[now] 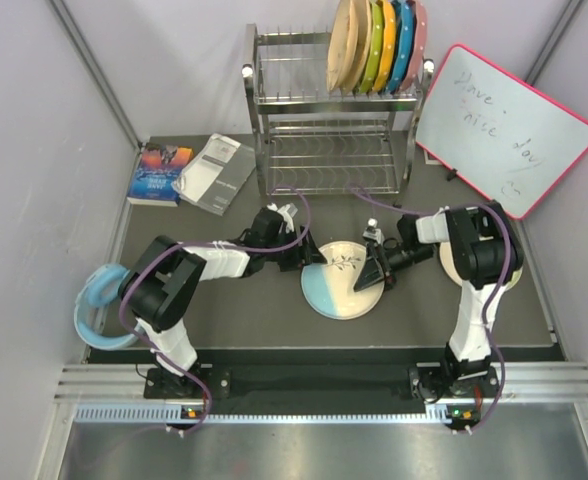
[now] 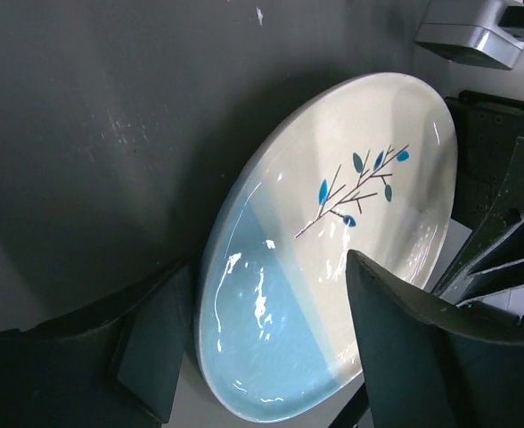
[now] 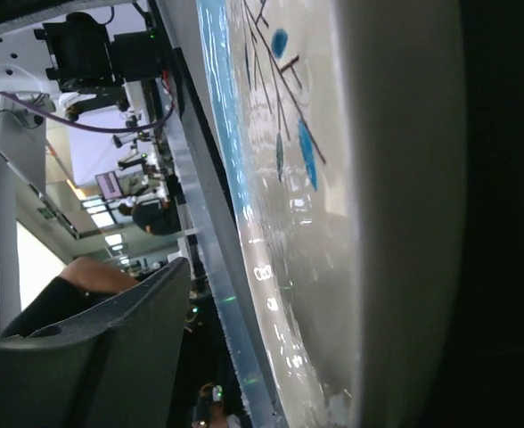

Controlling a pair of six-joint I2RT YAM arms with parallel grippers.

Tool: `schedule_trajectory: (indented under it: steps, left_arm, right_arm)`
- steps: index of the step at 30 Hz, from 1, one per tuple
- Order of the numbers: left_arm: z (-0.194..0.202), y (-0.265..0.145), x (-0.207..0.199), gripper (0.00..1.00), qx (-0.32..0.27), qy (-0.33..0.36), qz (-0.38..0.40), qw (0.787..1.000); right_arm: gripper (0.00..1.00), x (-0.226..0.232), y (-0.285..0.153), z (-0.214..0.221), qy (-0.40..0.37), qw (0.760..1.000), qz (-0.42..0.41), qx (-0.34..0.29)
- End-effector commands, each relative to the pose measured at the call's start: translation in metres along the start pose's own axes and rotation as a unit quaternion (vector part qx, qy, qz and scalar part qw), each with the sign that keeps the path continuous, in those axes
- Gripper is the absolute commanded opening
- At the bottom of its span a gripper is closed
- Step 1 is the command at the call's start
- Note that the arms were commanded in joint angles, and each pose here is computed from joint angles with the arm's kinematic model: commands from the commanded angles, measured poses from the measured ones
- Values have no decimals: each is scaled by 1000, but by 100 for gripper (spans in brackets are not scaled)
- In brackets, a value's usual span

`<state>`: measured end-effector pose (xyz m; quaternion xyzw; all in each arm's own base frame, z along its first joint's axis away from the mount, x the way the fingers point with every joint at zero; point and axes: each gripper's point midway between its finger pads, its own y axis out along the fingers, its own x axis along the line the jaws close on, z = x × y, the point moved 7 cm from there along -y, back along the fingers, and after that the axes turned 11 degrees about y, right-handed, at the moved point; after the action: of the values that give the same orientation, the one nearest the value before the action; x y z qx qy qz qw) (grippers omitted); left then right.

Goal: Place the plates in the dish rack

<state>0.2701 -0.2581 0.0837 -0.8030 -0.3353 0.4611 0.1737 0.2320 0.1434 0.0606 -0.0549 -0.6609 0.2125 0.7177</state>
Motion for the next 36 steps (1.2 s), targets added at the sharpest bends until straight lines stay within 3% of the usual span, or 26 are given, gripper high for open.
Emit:
schedule_trajectory:
  steps: [1, 2, 4, 5, 6, 7, 10, 14, 15, 18, 19, 24, 27, 28, 29, 30, 32, 33, 36]
  left_arm:
    - [55, 8, 17, 73, 89, -20, -38, 995]
    - [54, 7, 16, 73, 87, -19, -38, 995]
    - [55, 4, 14, 74, 91, -19, -39, 995]
    - [54, 2, 12, 73, 88, -17, -37, 995]
    - [55, 1, 11, 73, 88, -16, -37, 995]
    - [56, -1, 10, 73, 88, -14, -37, 995]
    - [59, -5, 8, 73, 90, -13, -36, 995]
    - [60, -13, 5, 74, 89, -7, -38, 995]
    - [60, -15, 5, 75, 89, -6, -38, 995]
    - [59, -17, 6, 76, 79, 4, -43, 996]
    - [57, -17, 7, 77, 72, 9, -48, 996]
    - [42, -26, 4, 83, 60, 55, -54, 995]
    - [23, -47, 6, 89, 53, 114, -59, 990]
    - [3, -64, 7, 90, 24, 128, -57, 990]
    - [-7, -79, 7, 91, 27, 157, -57, 986]
    - [-24, -95, 16, 91, 5, 159, -66, 985]
    - [-53, -132, 8, 93, -45, 212, -61, 974]
    - [-61, -152, 16, 93, -57, 209, -67, 974]
    - [-81, -202, 13, 95, -133, 264, -102, 950]
  right_arm:
    - [57, -4, 19, 2, -80, 996, 21, 24]
    - [56, 2, 13, -4, -105, 994, 24, 2]
    - [56, 4, 0, -9, -62, 996, 30, -54]
    - [56, 16, -10, -26, -113, 987, 33, -110]
    - [56, 14, -15, -24, -64, 987, 38, -145]
    - [56, 19, -19, -33, -91, 980, 39, -173]
    - [55, 36, -21, -43, -95, 970, 29, -223]
    - [54, 49, -14, -38, -107, 967, 32, -227]
    - [49, 49, -12, -36, -111, 968, 33, -223]
    - [24, 44, -10, -33, -108, 971, 40, -208]
    - [4, 45, -11, -31, -103, 973, 43, -203]
    - [0, 69, -26, -16, -138, 972, 70, -178]
    - [0, 108, -49, -8, -219, 951, 98, -197]
    - [0, 123, -59, 6, -228, 947, 112, -199]
    - [0, 142, -71, 4, -279, 925, 138, -216]
    - [0, 152, -78, 12, -282, 922, 151, -219]
    - [0, 196, -100, 18, -347, 884, 175, -260]
    - [0, 207, -105, 24, -353, 879, 183, -262]
    - [0, 265, -125, 36, -407, 841, 188, -302]
